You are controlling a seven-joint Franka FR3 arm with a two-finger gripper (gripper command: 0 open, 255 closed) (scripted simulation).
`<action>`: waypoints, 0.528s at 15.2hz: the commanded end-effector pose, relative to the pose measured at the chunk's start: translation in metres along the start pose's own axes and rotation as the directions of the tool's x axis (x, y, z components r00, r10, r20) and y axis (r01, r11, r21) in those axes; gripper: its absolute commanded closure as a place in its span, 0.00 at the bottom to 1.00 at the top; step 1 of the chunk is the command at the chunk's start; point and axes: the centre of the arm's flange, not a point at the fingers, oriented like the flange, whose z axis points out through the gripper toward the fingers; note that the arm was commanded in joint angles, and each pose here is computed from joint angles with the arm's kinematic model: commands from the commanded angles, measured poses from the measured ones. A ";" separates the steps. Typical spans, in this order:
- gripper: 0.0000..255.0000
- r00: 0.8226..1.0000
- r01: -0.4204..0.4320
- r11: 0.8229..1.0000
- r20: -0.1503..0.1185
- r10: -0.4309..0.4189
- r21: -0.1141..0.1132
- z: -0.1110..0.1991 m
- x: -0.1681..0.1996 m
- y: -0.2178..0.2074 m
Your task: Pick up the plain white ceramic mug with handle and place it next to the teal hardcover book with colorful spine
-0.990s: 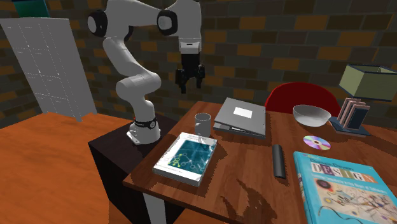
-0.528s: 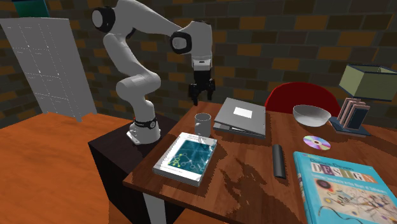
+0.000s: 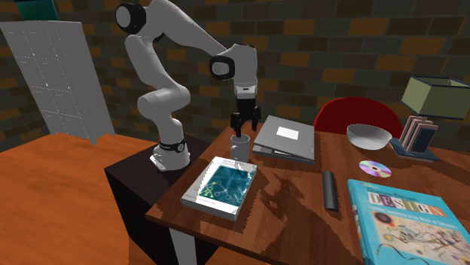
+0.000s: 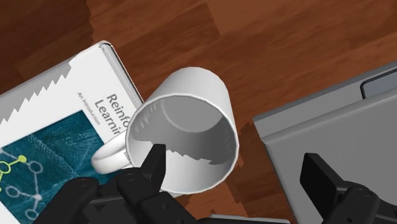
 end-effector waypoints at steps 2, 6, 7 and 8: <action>0.00 1.000 0.000 1.000 -0.001 0.000 0.000 0.019 -0.001 -0.001; 0.00 1.000 0.000 1.000 -0.001 0.000 0.000 0.019 -0.001 -0.001; 0.00 1.000 0.000 1.000 -0.001 0.000 0.000 0.019 -0.001 -0.001; 0.00 1.000 0.000 1.000 -0.001 0.000 0.000 0.019 -0.001 -0.001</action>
